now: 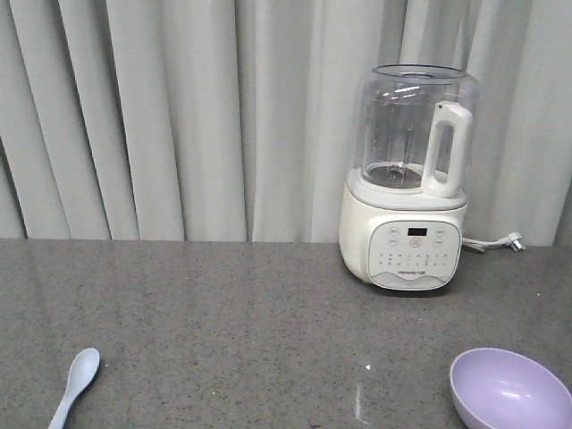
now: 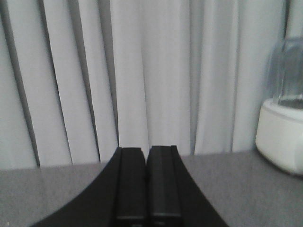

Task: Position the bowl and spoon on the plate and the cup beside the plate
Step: 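Lower the left gripper toward the white spoon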

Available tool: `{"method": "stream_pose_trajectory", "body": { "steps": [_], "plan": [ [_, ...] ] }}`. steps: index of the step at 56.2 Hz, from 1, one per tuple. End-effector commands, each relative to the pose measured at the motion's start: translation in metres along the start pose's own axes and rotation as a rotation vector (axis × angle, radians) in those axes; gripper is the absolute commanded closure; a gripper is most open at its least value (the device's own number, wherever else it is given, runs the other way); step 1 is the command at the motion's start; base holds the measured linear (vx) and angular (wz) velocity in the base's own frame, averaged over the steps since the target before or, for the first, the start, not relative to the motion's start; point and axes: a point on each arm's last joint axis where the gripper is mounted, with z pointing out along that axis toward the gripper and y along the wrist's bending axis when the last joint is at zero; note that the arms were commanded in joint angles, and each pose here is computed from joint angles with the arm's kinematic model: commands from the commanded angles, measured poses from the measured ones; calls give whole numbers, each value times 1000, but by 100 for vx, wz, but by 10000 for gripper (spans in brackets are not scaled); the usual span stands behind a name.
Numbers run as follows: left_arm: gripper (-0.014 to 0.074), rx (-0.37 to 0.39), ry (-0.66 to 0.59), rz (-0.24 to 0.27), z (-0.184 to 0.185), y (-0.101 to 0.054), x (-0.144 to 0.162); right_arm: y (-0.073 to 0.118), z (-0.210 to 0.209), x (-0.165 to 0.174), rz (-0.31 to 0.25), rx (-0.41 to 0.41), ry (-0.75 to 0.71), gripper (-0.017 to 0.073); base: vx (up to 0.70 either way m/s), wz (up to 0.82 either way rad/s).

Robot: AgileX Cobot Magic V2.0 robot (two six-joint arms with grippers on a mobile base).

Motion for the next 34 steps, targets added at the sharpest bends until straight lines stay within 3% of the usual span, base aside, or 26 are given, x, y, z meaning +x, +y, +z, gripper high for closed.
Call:
{"method": "stream_pose_trajectory", "body": {
  "steps": [1,7,13,26,34],
  "plan": [
    [597,-4,-78,-8,14,1,-11,-2,14,-10,11,14,-54,565,0,0],
    [566,-2,-87,-8,25,0,-8,-2,25,-3,17,11,-15,538,0,0],
    [481,-3,-91,-7,27,0,-8,-2,25,-2,16,8,0,438,0,0],
    [113,-1,-29,-10,28,0,-2,-2,25,-2,16,8,-1,3,0,0],
    [-13,0,37,-20,30,0,5,-2,25,-3,16,10,-9,-129,0,0]
  ]
}}
